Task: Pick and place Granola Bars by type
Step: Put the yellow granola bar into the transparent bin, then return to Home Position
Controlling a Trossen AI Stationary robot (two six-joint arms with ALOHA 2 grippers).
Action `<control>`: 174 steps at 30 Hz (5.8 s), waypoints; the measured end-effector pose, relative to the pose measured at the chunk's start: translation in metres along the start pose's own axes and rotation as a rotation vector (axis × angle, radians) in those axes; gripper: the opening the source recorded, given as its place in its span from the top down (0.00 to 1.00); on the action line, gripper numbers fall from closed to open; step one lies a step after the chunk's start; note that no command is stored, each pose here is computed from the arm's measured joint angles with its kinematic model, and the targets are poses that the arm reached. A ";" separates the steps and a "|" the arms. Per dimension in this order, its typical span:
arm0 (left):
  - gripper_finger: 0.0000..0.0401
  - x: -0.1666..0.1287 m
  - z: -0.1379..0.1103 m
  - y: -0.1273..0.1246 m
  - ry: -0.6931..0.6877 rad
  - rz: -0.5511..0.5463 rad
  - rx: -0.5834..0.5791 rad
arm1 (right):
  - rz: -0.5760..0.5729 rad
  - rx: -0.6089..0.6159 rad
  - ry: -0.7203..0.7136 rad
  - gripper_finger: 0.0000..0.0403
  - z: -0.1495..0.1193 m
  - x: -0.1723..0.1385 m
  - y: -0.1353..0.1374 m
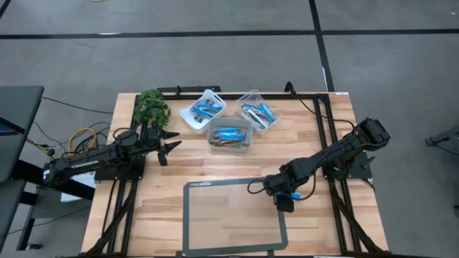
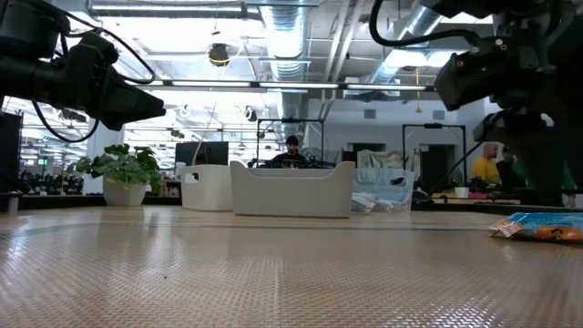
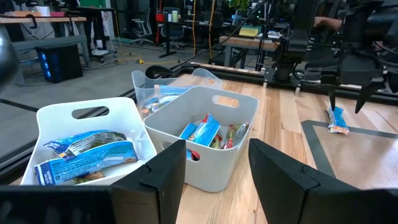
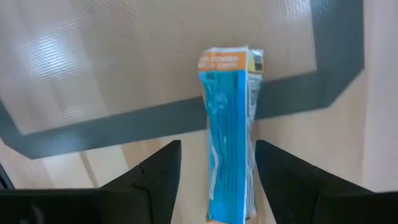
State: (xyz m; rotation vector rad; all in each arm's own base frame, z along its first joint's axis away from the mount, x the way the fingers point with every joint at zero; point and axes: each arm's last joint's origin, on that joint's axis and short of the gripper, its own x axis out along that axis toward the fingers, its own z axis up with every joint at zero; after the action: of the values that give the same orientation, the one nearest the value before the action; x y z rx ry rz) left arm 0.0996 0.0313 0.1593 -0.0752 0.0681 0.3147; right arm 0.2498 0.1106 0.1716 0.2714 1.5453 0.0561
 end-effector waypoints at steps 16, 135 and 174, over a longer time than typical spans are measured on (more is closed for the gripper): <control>0.58 0.000 0.000 0.000 -0.001 0.000 0.000 | -0.073 0.101 0.028 0.50 -0.019 0.027 -0.010; 0.58 0.000 0.000 0.000 0.000 0.000 0.000 | -0.549 0.253 -0.821 0.46 0.035 -0.068 -0.163; 0.58 0.000 0.000 0.000 0.000 0.000 0.000 | 0.042 -0.652 -1.480 0.44 -0.133 -0.015 -0.105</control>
State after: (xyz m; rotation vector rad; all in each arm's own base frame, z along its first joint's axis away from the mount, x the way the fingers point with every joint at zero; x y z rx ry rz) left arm 0.0996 0.0313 0.1594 -0.0751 0.0680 0.3149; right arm 0.1039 0.0241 0.1646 -0.1856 0.0047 0.3069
